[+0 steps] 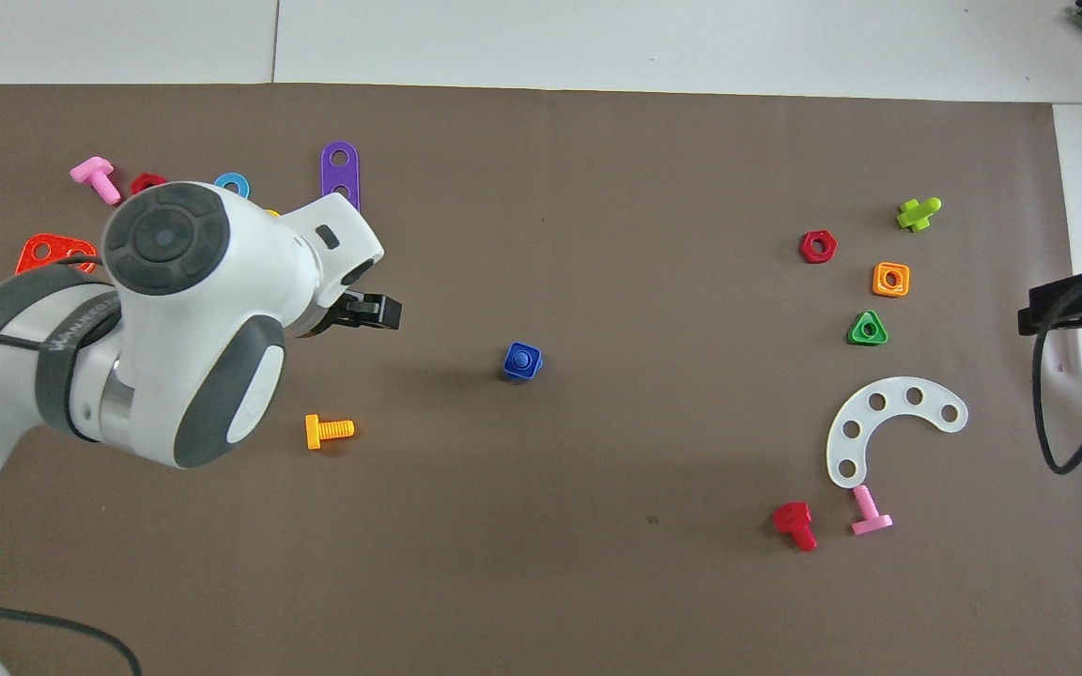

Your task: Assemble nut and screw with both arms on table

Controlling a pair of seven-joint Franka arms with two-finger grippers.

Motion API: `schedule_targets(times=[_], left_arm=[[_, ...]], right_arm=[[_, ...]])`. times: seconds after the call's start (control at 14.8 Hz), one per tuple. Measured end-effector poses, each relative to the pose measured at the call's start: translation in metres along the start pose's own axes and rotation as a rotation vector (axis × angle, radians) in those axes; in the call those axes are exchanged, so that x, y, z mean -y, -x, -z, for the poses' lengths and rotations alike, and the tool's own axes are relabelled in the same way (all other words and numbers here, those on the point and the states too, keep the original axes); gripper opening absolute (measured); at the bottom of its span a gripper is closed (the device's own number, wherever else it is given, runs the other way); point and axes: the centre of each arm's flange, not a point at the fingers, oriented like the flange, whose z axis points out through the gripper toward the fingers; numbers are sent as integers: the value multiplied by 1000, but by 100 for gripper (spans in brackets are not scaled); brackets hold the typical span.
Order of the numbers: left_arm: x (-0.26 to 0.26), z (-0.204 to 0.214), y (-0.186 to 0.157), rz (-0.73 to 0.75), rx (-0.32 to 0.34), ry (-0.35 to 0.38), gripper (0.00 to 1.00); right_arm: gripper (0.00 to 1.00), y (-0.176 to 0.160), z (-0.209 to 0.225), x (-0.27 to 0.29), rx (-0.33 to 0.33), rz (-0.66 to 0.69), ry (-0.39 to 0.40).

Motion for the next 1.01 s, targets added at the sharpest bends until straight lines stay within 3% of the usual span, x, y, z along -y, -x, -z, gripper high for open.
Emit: schedule_targets(times=[0.47, 0.67, 1.01], left_arm=[[137, 61, 14, 94, -24, -16, 100], [162, 94, 22, 95, -24, -21, 100], [177, 181, 23, 97, -61, -26, 100]], right_arm=[[100, 0, 0, 0, 0, 0, 0], [100, 0, 0, 0, 0, 0, 0], [100, 0, 0, 0, 0, 0, 0]])
